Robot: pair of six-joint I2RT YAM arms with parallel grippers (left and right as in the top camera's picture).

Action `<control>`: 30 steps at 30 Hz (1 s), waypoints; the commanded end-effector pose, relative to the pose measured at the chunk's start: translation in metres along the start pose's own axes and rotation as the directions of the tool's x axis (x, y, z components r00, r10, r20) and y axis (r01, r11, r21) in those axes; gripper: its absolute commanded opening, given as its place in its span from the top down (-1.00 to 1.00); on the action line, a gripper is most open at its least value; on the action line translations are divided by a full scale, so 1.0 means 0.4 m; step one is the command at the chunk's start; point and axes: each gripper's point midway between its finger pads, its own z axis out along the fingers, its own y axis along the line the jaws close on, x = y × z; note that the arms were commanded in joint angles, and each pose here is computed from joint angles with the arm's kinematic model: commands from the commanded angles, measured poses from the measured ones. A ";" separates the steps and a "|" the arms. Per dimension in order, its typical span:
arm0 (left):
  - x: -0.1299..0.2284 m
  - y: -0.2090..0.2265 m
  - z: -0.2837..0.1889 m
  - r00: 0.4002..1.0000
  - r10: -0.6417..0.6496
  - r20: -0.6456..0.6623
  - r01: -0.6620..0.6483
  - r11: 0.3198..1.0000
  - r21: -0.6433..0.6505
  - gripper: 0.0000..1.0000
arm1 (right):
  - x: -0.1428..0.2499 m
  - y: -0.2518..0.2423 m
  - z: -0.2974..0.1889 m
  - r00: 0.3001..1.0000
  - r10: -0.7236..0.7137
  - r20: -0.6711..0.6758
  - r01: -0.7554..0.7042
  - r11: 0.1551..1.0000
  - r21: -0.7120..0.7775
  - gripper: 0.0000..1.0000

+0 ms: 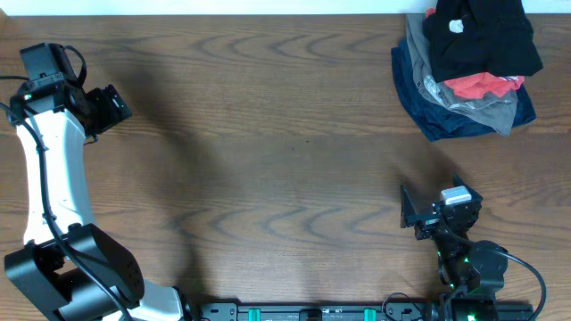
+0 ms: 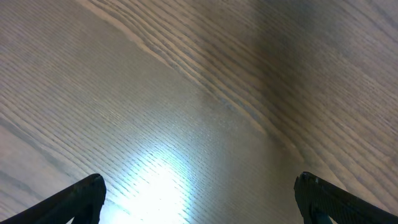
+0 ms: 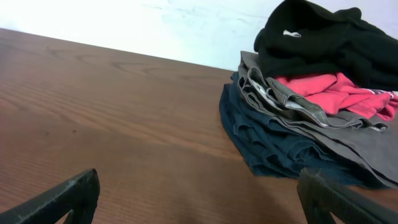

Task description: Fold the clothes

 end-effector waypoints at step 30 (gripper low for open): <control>0.051 -0.206 -0.419 0.717 0.072 0.693 -0.413 0.846 0.339 -0.96 | 0.001 -0.011 -0.002 1.000 0.021 0.001 -0.021 1.000 0.017 -0.98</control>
